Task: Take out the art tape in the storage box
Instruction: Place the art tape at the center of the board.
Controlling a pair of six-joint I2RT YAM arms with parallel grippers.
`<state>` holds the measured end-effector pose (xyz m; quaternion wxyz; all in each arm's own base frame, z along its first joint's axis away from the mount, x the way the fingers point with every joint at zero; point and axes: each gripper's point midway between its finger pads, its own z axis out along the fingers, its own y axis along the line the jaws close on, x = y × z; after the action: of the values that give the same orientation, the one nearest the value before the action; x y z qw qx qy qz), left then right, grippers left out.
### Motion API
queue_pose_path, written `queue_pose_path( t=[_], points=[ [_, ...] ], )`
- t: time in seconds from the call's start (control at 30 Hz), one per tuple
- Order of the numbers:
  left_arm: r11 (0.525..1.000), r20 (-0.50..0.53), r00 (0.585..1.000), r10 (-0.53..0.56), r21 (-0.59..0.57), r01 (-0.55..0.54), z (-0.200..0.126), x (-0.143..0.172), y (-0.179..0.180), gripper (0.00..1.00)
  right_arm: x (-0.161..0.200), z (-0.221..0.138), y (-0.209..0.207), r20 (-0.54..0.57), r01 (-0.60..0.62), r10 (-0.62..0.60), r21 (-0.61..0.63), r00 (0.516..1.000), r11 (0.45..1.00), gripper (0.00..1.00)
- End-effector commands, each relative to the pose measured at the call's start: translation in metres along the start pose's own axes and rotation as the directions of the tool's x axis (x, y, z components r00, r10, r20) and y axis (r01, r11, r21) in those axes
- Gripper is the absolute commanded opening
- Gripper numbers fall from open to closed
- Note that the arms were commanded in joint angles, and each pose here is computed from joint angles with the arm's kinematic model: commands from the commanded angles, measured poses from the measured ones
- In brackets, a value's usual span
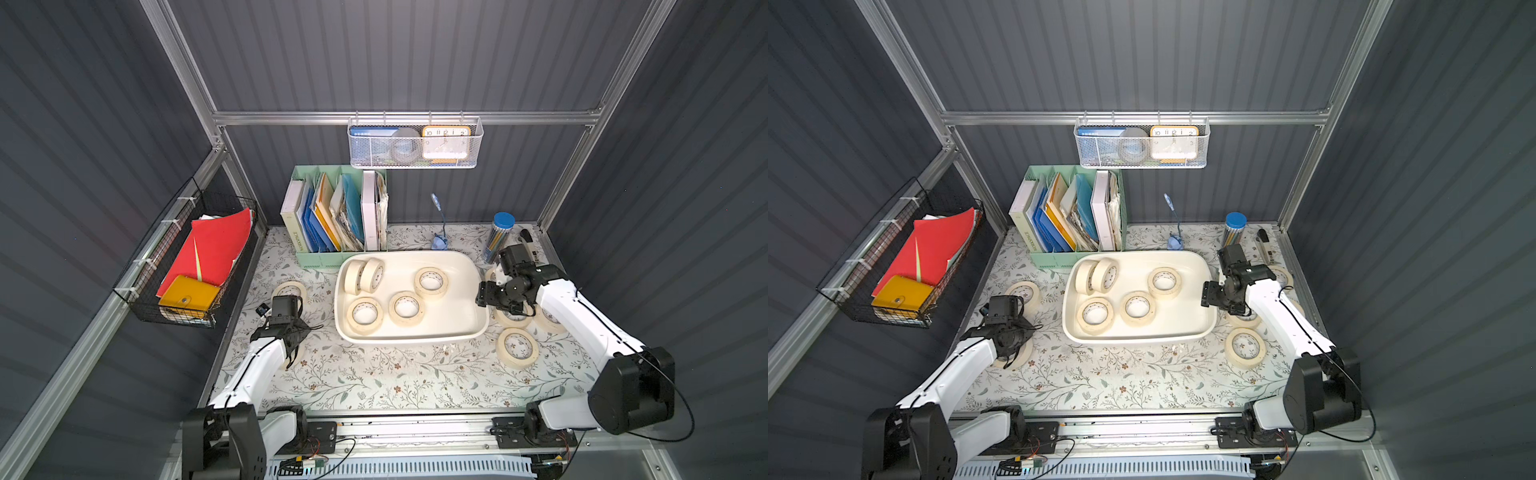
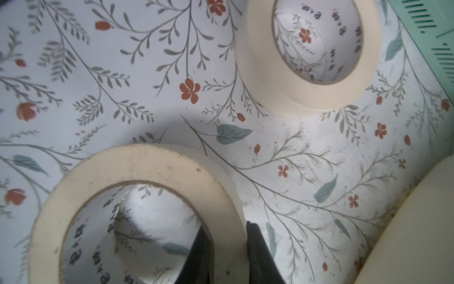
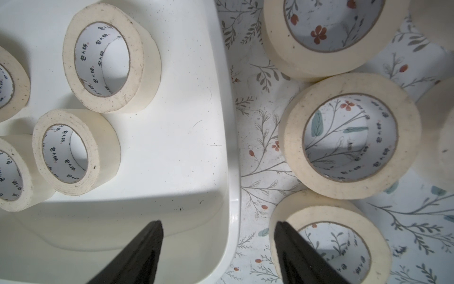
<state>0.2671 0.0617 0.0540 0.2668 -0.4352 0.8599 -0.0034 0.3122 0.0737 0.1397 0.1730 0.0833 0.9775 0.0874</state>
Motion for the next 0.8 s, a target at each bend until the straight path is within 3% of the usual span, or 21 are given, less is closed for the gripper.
queue_pose_path(
  t=[0.0, 0.2, 0.47, 0.57, 0.67, 0.77],
  points=[
    [0.989, 0.038, 0.994, -0.102, 0.109, 0.098, 0.009, -0.020, -0.021, 0.00, 0.003, -0.007, 0.000, 0.010, 0.018, -0.018, -0.002, 1.000, 1.000, 0.77],
    [0.998, 0.021, 1.000, -0.015, 0.060, 0.014, 0.026, -0.036, -0.030, 0.00, 0.004, -0.003, 0.001, 0.002, 0.018, -0.018, -0.008, 1.000, 1.000, 0.78],
    [0.994, -0.051, 0.993, 0.103, 0.032, -0.101, 0.047, -0.033, -0.037, 0.01, 0.008, -0.003, 0.006, -0.013, 0.038, -0.039, -0.016, 0.999, 0.999, 0.78],
    [0.993, -0.043, 0.993, 0.112, 0.038, -0.110, 0.045, -0.034, -0.038, 0.41, 0.004, -0.006, 0.016, 0.006, 0.060, -0.059, -0.025, 0.998, 0.998, 0.78],
    [0.993, -0.032, 0.993, 0.116, 0.037, -0.115, 0.041, -0.036, -0.037, 0.62, -0.004, -0.007, 0.031, 0.025, 0.073, -0.072, -0.046, 0.997, 0.996, 0.78],
    [0.991, -0.033, 0.991, 0.130, 0.044, -0.129, 0.039, -0.036, -0.039, 0.76, -0.016, -0.003, 0.045, 0.042, 0.082, -0.080, -0.063, 0.996, 0.995, 0.78]
  ],
)
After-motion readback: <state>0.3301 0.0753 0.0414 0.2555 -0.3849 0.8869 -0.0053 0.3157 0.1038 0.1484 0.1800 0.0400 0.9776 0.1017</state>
